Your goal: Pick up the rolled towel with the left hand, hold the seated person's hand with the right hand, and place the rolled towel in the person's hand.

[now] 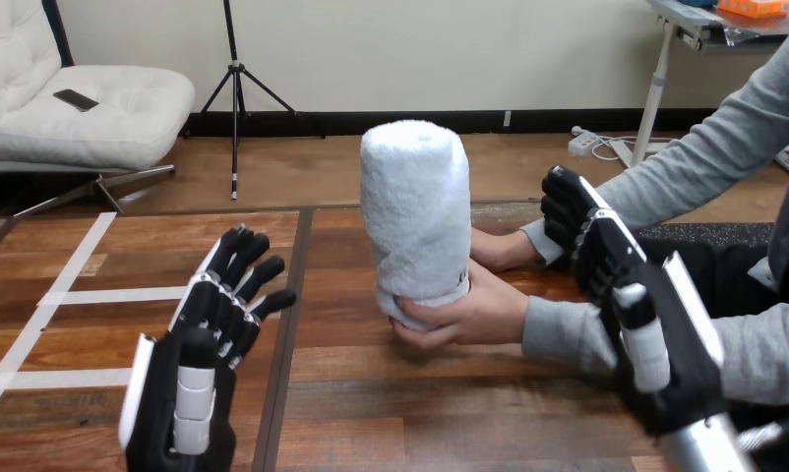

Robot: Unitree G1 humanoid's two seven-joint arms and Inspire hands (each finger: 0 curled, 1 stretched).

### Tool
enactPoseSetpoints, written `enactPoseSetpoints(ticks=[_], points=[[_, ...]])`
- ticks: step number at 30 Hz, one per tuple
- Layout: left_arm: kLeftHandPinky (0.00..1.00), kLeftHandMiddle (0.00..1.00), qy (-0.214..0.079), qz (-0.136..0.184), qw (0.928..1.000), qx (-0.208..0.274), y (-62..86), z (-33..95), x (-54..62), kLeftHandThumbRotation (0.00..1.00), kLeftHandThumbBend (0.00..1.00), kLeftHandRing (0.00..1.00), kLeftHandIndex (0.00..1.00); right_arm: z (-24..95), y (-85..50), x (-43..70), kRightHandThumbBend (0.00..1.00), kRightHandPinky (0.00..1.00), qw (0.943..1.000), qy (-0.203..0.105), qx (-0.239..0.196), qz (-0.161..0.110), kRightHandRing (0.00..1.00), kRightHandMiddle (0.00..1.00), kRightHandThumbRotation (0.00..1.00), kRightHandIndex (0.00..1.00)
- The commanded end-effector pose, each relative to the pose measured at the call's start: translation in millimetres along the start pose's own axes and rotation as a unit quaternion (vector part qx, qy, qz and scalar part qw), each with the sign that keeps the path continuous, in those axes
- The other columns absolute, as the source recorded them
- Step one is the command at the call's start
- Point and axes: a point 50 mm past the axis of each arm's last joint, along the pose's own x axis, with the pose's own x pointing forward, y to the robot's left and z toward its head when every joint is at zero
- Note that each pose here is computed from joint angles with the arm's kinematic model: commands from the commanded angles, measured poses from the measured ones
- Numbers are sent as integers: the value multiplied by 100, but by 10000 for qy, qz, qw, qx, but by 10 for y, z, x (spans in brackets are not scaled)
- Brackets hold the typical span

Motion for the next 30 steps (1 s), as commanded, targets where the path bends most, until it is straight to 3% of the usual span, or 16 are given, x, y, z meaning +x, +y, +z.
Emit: enactPoseSetpoints(ticks=[1, 17, 30], points=[[77, 89, -506, -329, 9982, 68, -90, 217, 118, 89, 88, 86, 88, 224, 107, 100, 95, 100, 9973, -676, 285, -49, 99, 97, 100, 96], [76, 87, -729, -394, 9964, 184, -115, 330, 116, 87, 88, 85, 88, 186, 275, -18, 96, 100, 9944, -586, 870, -122, 99, 97, 100, 96], [77, 87, -749, -501, 9959, -51, -121, 357, 104, 84, 87, 85, 88, 179, 345, -77, 83, 100, 9952, -440, 873, 8, 100, 100, 100, 99]])
